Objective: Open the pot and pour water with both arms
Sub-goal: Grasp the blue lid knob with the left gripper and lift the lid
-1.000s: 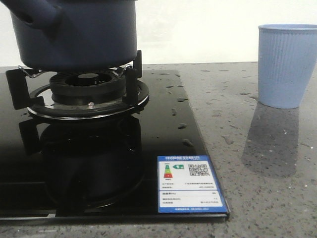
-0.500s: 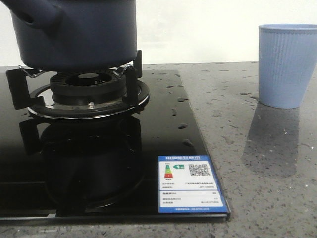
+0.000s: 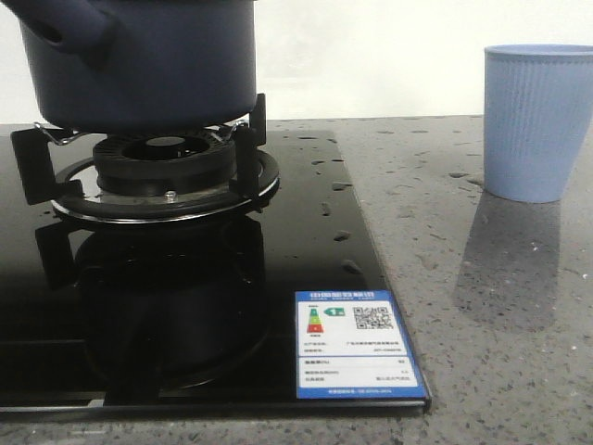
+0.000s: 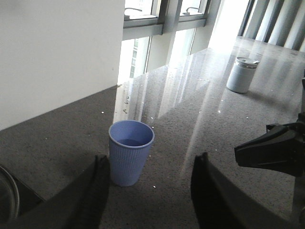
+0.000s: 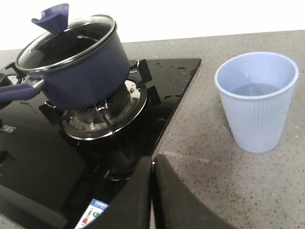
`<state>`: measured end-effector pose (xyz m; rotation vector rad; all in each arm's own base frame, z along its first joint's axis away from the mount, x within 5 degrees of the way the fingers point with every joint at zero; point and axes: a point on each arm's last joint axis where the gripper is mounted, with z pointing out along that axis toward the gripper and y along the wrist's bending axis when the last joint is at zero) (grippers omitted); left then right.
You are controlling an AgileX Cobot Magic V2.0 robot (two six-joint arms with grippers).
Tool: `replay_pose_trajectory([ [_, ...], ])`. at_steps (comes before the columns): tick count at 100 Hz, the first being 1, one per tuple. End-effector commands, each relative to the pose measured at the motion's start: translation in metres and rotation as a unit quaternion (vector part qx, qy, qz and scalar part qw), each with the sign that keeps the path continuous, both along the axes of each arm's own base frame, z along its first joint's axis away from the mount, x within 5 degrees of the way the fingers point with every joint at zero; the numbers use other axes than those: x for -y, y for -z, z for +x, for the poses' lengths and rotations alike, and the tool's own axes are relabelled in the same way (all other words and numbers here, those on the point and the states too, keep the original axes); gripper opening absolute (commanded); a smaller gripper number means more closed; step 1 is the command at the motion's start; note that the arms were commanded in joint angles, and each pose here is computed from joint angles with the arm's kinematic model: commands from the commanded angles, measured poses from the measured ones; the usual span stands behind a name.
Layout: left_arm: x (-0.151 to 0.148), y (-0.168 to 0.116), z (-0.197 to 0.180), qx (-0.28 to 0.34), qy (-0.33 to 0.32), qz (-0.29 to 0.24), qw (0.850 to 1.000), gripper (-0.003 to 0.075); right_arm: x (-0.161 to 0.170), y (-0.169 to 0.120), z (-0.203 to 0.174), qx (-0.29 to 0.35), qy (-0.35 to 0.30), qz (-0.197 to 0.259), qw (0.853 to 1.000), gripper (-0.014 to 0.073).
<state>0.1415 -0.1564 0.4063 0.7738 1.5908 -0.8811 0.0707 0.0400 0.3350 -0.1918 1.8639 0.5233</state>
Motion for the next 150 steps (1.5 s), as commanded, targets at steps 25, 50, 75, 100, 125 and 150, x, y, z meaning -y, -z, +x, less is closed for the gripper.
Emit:
replay_pose_trajectory([
  [25,-0.022,-0.024,0.044,0.007,0.018,0.003,1.0,0.0322,0.002,-0.016,0.005,0.041,0.019,0.019,0.999,-0.0049],
  [50,-0.044,-0.023,0.071,0.122,-0.039,0.063,0.99,0.0454,0.002,-0.016,0.005,0.041,0.019,0.019,0.999,-0.0049],
  [75,-0.052,-0.015,0.099,0.119,-0.127,0.071,0.982,0.0551,0.002,-0.016,0.005,0.041,0.019,0.019,0.999,-0.0049],
  [100,-0.046,0.015,0.132,0.079,-0.114,0.085,0.987,0.0526,0.002,-0.016,0.004,0.038,0.016,0.018,0.999,-0.0049],
  [125,-0.052,0.028,0.154,0.073,-0.138,0.064,0.986,0.0526,0.001,-0.014,0.003,0.029,0.009,0.016,0.999,-0.0049],
  [150,-0.045,0.042,0.163,0.042,-0.102,0.044,0.993,0.0526,0.001,-0.014,0.003,0.029,0.009,0.016,0.999,-0.0049],
])
